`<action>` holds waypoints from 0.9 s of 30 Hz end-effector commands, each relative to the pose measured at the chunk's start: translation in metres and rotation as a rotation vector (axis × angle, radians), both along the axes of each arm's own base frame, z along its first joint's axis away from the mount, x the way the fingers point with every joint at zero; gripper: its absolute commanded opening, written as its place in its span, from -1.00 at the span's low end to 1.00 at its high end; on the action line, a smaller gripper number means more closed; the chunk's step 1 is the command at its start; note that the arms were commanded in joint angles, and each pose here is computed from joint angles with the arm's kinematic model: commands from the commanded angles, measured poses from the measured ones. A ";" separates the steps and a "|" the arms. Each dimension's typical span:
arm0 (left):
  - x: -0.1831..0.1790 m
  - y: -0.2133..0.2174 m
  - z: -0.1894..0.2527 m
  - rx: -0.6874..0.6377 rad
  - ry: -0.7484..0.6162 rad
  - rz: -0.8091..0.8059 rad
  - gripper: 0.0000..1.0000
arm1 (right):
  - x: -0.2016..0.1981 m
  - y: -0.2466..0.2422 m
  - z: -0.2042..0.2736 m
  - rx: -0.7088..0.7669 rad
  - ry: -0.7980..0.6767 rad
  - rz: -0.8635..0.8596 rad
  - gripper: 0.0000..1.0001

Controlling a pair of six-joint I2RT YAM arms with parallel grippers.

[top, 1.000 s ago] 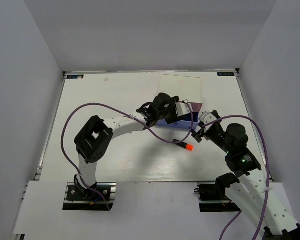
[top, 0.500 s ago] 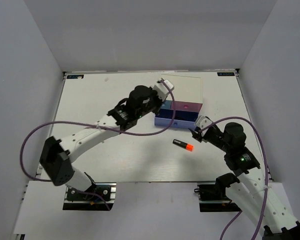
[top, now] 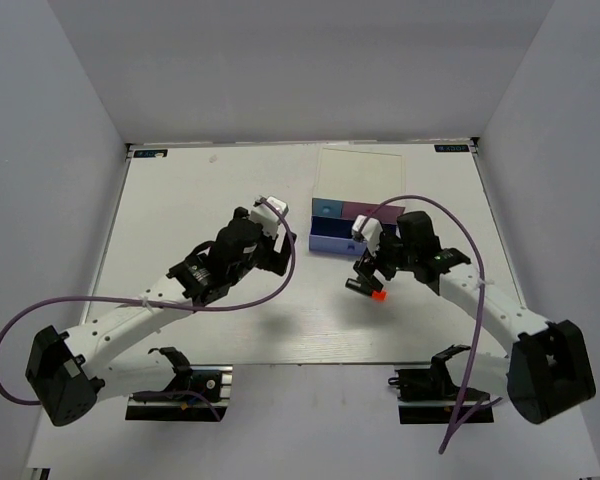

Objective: Sort the stationery into containers
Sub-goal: Pick up the pen from the center of the board.

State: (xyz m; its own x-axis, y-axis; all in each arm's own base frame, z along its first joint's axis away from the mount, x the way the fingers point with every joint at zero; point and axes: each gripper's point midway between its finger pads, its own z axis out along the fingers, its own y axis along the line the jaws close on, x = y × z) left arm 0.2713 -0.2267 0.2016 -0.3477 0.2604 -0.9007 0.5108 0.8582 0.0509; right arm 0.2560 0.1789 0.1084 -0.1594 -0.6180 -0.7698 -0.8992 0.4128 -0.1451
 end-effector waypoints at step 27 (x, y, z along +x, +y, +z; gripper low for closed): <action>-0.001 -0.001 0.014 -0.055 -0.005 0.023 0.99 | -0.014 -0.011 -0.091 -0.328 0.219 0.064 0.40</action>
State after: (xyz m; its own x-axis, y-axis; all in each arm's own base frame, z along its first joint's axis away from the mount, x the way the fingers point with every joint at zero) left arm 0.2707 -0.2248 0.1939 -0.3871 0.2474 -0.8882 0.4858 0.8735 0.0316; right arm 0.2469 0.1664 0.0175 -0.2780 -0.8145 -0.5093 -0.9287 0.3633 -0.0740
